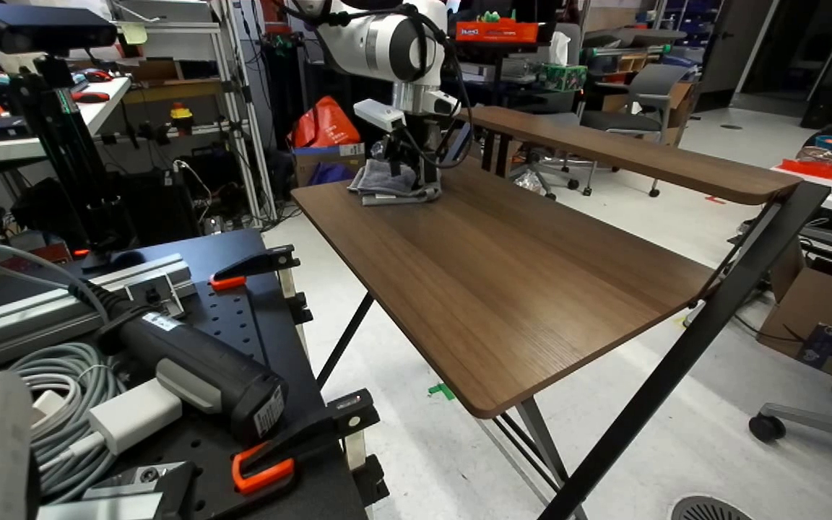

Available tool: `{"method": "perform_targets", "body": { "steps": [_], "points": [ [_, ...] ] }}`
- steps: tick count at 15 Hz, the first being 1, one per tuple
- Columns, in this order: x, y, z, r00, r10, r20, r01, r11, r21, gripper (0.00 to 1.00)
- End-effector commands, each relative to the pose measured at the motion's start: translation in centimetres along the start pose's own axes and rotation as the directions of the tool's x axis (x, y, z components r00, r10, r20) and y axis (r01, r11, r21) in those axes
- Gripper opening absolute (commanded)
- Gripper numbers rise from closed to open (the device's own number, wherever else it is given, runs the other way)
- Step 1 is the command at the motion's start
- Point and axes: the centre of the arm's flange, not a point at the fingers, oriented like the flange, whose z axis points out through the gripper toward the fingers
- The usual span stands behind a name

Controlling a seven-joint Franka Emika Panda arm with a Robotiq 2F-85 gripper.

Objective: Move the grey towel to the left.

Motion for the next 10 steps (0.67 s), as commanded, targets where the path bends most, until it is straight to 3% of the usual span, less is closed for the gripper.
{"method": "perform_targets", "body": {
  "steps": [1,7,8,10],
  "points": [
    [1.4,-1.0,-0.5,1.0,0.003,0.028,-0.003,1.0,-0.007,1.0],
    [-0.3,-2.1,-8.9,0.996,-0.087,0.038,0.086,0.996,0.019,1.0],
    [0.6,-1.5,-6.3,0.999,-0.038,0.014,0.038,0.999,0.008,1.0],
    [0.3,-2.2,-8.3,0.998,-0.063,0.014,0.062,0.998,0.018,1.0]
  ]
}}
